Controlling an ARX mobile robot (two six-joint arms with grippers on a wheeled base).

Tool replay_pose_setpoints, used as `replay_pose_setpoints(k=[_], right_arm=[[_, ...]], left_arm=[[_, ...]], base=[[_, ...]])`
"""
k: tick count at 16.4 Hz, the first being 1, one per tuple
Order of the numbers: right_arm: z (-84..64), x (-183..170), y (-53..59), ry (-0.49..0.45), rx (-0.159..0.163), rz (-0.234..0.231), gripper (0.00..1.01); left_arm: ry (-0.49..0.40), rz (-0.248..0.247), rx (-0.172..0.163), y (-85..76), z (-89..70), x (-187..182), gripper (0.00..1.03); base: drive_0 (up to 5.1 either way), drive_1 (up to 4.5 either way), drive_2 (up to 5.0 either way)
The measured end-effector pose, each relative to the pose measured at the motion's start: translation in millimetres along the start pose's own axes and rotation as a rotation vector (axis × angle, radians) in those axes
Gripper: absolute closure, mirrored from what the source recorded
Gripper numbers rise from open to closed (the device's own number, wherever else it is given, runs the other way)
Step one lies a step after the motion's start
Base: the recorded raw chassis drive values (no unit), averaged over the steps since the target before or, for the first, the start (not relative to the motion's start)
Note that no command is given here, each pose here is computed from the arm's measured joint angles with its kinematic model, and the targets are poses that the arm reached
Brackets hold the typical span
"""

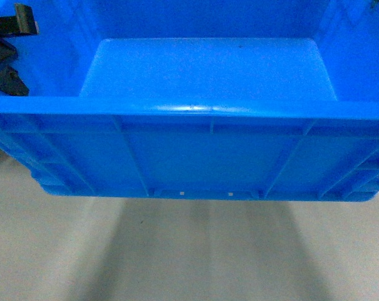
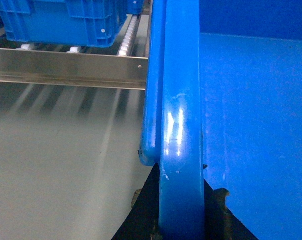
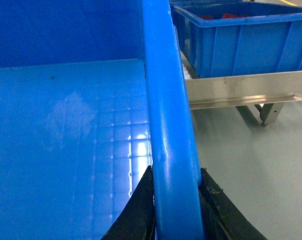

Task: Place box next to blue box on left shelf

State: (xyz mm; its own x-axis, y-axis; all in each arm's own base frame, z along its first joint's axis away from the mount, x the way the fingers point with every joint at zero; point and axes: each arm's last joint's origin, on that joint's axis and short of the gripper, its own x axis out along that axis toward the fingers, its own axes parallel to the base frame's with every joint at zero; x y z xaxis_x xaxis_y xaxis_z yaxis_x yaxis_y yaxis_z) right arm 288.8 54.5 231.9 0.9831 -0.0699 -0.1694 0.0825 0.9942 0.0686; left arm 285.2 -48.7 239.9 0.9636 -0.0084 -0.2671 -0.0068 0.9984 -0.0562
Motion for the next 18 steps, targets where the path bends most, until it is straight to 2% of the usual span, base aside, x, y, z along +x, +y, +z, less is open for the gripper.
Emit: replay_pose_setpoints(k=[5,18], right_arm=[[0.0,0.0,0.0,0.0,0.0,0.0,0.85],[0.6,-0.3,0.0,-0.004,0.0,0.0,0.85]], left_arm=[[0.0,0.0,0.0,0.0,0.0,0.0,0.95],[-0.003,-0.001,0.0,0.0,0.5,-0.5,0.95]], base=[[0.0,0.0,0.0],[0.1,4.4,-4.2]])
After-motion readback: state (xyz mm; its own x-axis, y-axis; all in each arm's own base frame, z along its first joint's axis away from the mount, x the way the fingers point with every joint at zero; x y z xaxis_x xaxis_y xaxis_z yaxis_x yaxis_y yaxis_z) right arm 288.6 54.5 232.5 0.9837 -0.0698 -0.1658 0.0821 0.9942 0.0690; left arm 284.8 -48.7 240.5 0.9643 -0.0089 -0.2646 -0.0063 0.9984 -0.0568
